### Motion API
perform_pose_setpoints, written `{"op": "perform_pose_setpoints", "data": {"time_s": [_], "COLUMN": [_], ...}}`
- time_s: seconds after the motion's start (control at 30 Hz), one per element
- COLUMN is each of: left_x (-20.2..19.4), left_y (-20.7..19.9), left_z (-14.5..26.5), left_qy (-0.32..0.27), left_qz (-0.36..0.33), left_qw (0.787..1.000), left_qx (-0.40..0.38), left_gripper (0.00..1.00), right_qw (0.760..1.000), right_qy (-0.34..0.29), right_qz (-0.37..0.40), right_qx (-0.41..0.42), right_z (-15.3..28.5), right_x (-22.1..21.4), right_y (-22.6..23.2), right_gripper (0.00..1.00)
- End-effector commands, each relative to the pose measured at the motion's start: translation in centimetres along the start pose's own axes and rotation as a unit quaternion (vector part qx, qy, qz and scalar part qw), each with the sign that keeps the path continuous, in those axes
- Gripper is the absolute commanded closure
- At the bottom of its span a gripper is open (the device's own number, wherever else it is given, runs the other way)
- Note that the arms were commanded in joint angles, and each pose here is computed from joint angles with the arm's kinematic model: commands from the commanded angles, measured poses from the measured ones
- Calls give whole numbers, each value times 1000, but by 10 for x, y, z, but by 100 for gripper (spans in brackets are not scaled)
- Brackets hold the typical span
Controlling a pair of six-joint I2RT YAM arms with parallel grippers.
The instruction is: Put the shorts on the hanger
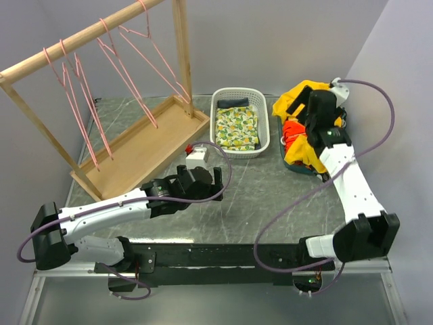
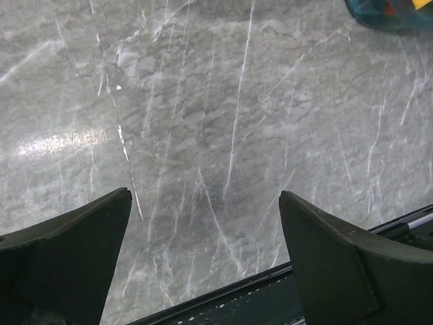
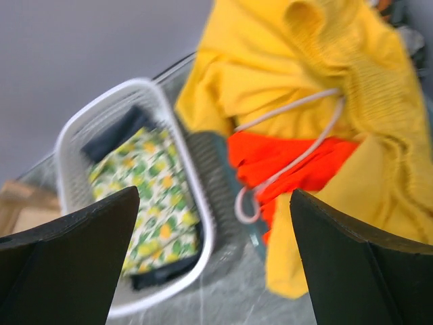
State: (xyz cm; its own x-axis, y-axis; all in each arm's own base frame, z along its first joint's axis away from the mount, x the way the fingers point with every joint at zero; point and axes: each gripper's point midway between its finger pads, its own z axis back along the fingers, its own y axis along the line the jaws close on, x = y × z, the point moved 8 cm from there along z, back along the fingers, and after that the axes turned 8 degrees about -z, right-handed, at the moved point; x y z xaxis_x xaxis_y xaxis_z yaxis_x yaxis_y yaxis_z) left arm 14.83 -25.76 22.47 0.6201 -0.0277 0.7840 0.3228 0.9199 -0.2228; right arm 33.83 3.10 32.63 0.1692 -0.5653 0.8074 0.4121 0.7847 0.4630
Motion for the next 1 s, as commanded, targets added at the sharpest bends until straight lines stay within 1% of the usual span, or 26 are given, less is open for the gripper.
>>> {"op": "perform_pose_setpoints", "data": {"time_s": [0.0, 0.17, 0.23, 0.27, 0.33, 0.4, 0.5, 0.53, 0.6, 0.63, 0.7, 0.73, 0.8, 0.83, 0.87, 0.97], "left_x": [18, 15, 14, 14, 12, 10, 10, 10, 10, 10, 9, 10, 12, 12, 13, 16], "left_y": [-7, -5, -3, -3, -3, -2, -2, -1, 0, 0, 1, 2, 2, 3, 4, 4], "left_z": [7, 2, 2, 2, 3, 2, 0, 0, 0, 0, -1, -1, -1, -1, -1, 1], "left_qy": [-20, -14, -13, -14, -13, -11, -8, -8, -9, -9, -8, -8, -9, -11, -11, -15], "left_qz": [11, 6, 3, 2, -2, -2, -3, -3, -2, -2, -2, 0, 0, 1, 2, 4], "left_qw": [1000, 1000, 1000, 1000, 999, 999, 999, 999, 999, 999, 999, 999, 999, 999, 999, 999], "left_qx": [-21, -25, -25, -27, -32, -37, -37, -35, -36, -38, -40, -41, -39, -37, -37, -41], "left_gripper": [4, 4, 4, 3, 4, 4, 4, 4, 3, 4, 4, 3, 3, 4, 4, 4], "right_qw": [996, 988, 987, 986, 990, 991, 988, 986, 985, 986, 988, 989, 988, 988, 989, 989], "right_qy": [-24, -25, -25, -23, -37, -29, -4, -1, 0, -10, -20, -26, -41, -47, -57, -87], "right_qz": [9, 5, 1, 3, -6, -7, -4, -3, -9, -16, -22, -25, -34, -38, -43, -59], "right_qx": [-88, -152, -159, -163, -138, -129, -151, -164, -170, -164, -149, -142, -144, -139, -131, -101], "right_z": [-22, -42, -39, -39, -30, -32, -39, -42, -42, -40, -37, -35, -29, -25, -20, 0], "right_x": [22, 14, 11, 0, -2, -14, -29, -33, -39, -36, -29, -24, -6, 1, 12, 35], "right_y": [-21, -49, -55, -63, -67, -72, -80, -84, -87, -86, -81, -77, -69, -65, -59, -47], "right_gripper": [0, 0, 0, 0, 0, 0, 0, 1, 6, 12, 28, 48, 74, 94, 100, 100]}}
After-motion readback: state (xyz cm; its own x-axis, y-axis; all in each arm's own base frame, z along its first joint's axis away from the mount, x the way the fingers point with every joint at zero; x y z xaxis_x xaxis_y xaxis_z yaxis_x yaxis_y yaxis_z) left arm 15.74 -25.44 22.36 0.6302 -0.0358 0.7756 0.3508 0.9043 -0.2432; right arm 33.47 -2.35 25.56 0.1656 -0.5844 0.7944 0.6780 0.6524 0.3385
